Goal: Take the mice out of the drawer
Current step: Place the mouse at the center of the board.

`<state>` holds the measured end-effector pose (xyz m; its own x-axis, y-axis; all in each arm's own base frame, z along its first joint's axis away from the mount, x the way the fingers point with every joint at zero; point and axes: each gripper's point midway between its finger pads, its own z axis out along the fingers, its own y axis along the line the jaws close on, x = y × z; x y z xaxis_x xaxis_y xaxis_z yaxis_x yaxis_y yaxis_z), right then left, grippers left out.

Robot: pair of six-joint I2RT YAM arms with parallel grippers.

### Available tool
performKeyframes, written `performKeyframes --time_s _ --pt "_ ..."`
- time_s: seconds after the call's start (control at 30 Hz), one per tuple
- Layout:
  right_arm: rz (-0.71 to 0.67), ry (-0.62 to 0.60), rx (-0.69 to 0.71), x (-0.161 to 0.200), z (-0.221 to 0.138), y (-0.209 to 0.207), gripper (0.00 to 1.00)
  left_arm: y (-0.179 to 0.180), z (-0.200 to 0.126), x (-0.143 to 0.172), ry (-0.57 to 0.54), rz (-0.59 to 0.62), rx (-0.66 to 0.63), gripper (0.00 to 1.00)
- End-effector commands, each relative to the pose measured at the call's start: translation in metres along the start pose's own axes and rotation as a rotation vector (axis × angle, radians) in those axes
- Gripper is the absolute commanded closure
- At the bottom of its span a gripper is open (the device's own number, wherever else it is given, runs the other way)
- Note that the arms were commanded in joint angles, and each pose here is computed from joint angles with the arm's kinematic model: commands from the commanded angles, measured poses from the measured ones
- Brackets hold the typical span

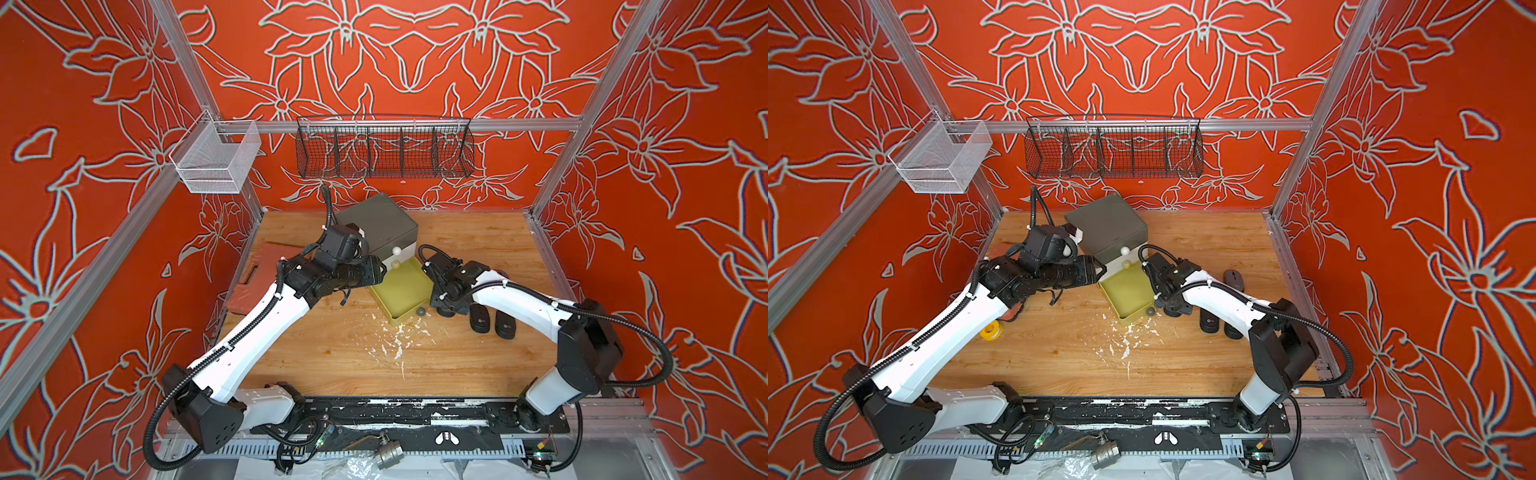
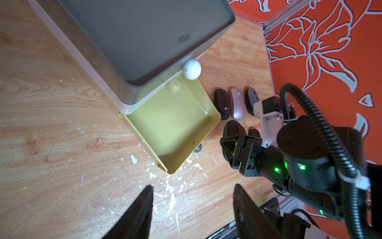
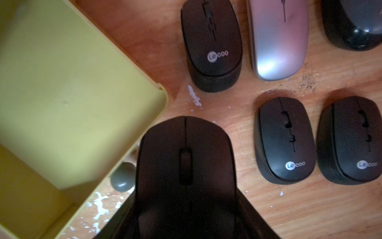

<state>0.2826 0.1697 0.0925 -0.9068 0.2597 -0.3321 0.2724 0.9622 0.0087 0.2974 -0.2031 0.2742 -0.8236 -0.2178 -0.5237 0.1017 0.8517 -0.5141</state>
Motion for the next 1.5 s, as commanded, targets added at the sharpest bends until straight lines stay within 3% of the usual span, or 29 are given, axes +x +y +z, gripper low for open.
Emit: performKeyframes --time_s 0.0,0.47,0.83,1.27,1.47 --pt "-0.040 -0.005 0.048 0.005 0.003 -0.017 0.41 0.001 -0.003 0.008 0.012 0.008 -0.010 0.40" --pt "-0.024 0.079 0.069 0.018 0.056 -0.039 0.41 0.005 0.002 0.008 0.007 0.011 -0.040 0.40" --pt "-0.029 0.094 0.057 0.021 0.071 -0.046 0.38 0.006 -0.002 0.001 -0.014 0.030 -0.062 0.40" --pt "-0.060 0.077 0.042 0.014 0.053 -0.047 0.28 -0.001 -0.009 -0.011 -0.046 0.060 -0.064 0.39" --pt "-0.031 0.036 0.002 0.010 0.024 -0.053 0.27 0.003 -0.029 -0.041 -0.138 0.146 -0.132 0.38"
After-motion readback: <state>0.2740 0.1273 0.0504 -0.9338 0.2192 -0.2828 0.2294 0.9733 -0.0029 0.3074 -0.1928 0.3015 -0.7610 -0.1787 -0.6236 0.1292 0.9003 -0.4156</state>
